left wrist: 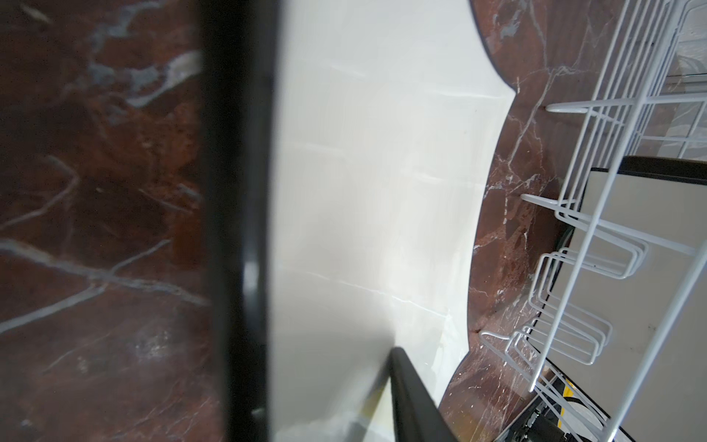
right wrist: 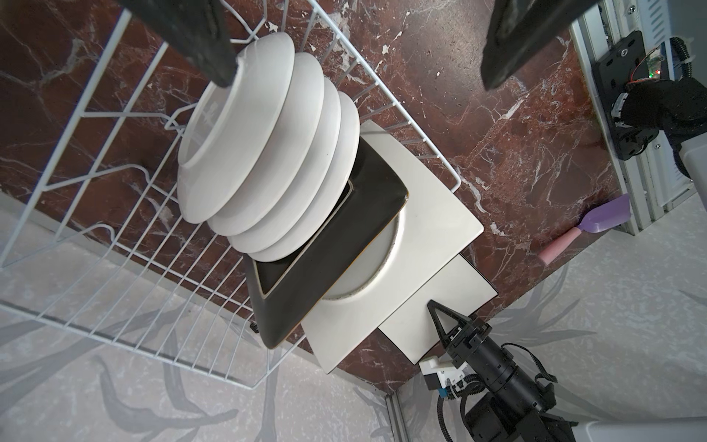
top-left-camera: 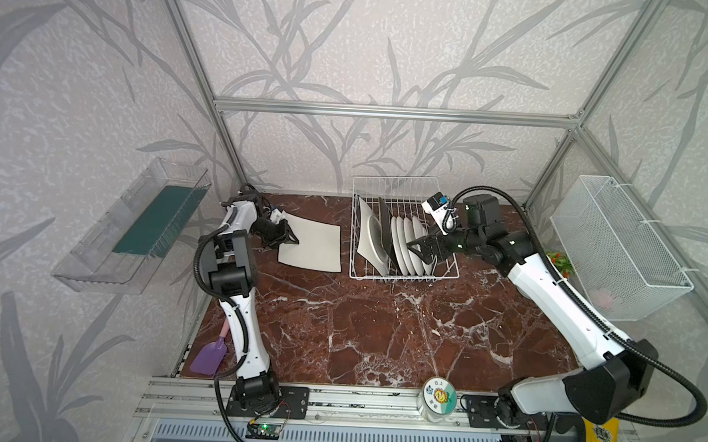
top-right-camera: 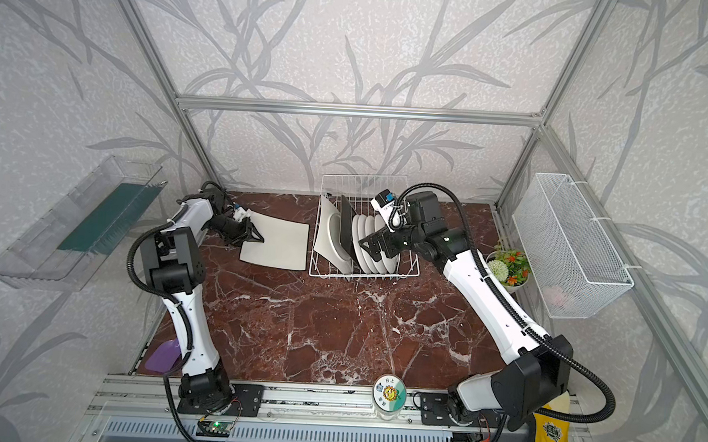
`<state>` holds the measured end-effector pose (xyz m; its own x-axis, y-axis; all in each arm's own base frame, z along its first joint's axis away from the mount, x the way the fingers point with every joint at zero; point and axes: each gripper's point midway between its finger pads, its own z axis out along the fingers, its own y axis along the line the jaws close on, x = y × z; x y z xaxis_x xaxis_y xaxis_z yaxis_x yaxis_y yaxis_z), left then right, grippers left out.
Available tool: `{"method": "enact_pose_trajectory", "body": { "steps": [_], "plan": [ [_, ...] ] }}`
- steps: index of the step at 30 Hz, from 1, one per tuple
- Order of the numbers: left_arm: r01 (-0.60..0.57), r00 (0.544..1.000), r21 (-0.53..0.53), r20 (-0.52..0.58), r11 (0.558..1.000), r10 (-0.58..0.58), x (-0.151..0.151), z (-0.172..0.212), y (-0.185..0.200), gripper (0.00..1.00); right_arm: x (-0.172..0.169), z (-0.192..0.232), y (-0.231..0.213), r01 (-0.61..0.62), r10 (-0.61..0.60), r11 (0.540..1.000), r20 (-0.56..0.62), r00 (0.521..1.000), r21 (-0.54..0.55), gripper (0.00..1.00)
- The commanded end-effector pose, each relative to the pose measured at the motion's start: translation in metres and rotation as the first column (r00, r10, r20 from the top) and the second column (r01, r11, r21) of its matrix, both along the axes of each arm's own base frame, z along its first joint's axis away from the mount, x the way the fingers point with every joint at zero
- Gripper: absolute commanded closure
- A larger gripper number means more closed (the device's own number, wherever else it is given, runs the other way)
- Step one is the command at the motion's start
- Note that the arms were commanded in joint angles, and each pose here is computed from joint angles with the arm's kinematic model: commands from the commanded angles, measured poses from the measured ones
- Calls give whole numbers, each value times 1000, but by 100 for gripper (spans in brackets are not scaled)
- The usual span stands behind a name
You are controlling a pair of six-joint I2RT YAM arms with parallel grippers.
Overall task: Unload the plates from the dish rack
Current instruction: 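Lower the square white plate flat onto the table and open the left gripper, then move the left gripper back to the next square plate in the rack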
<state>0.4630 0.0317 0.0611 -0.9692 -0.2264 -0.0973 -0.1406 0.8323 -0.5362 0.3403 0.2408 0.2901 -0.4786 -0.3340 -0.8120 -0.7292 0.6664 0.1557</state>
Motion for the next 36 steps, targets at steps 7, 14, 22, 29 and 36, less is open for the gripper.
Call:
{"method": "enact_pose_trajectory", "body": {
  "steps": [7, 14, 22, 29, 36],
  "plan": [
    [-20, 997, 112, -67, 993, 28, -5, -32, 26, 58, -1, 20, -1, -4, 4, 1000, 46, 999, 1, 1],
    [-24, 996, 107, -77, 994, 33, -2, -41, 27, 54, -3, 26, -3, 3, -3, 1000, 52, 999, 8, 1],
    [-36, 997, 107, -70, 994, 44, 1, -44, 28, 48, -4, 28, -4, 6, -6, 1000, 56, 998, 4, 1],
    [-51, 997, 131, -59, 990, 59, 3, -41, 32, 41, -4, 27, -4, 7, -7, 1000, 55, 998, 3, 1],
    [-106, 994, 199, -8, 974, 110, 8, -23, 44, 36, -2, 24, -4, 12, -13, 1000, 51, 999, 10, 1]
  ]
}}
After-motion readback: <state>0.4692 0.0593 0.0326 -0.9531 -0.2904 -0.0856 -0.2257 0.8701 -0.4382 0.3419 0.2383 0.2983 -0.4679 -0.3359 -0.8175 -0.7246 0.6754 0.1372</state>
